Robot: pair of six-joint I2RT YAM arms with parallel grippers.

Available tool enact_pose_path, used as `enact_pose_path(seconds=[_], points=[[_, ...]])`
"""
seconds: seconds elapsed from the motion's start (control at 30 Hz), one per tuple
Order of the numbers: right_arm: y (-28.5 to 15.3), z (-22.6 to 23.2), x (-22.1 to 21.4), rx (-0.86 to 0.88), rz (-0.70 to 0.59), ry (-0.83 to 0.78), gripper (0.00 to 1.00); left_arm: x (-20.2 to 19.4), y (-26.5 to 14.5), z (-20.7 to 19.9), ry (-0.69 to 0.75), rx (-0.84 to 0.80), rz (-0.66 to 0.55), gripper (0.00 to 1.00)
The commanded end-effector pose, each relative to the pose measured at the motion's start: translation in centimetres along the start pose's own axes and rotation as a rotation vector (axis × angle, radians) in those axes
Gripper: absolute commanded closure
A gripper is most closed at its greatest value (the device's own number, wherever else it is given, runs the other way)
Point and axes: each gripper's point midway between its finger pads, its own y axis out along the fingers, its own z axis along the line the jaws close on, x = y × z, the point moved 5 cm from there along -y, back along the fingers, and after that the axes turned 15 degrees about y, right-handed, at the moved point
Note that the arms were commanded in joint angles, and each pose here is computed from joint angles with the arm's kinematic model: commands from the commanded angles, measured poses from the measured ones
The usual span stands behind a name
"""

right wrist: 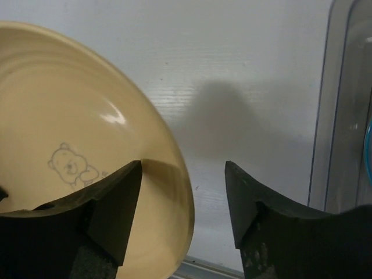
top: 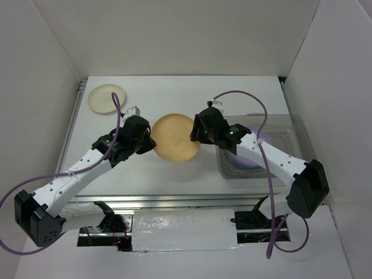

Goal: Place the plates into the plastic bin on the countertop

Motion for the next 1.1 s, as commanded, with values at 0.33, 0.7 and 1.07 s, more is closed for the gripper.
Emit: enact_pose_path(seconds=[0.33, 0.7, 1.07], points=[[-1.7, -5.9, 3.3, -0.154, -0.173, 0.208, 1.0, 3.3, 0.1, -0.2, -0.031, -0.077, -0.087, 0.35], [-8.0, -21.8, 9.5, -0.404, -0.432, 0.602, 1.0, 6.1, 1.1, 3.4, -0.085, -0.02, -0.086, 0.01], [-8.0, -28.3, 7.6, -0.432, -0.389, 0.715, 1.0, 5.2, 2.7, 6.1, -0.058, 0.005, -0.033, 0.01]])
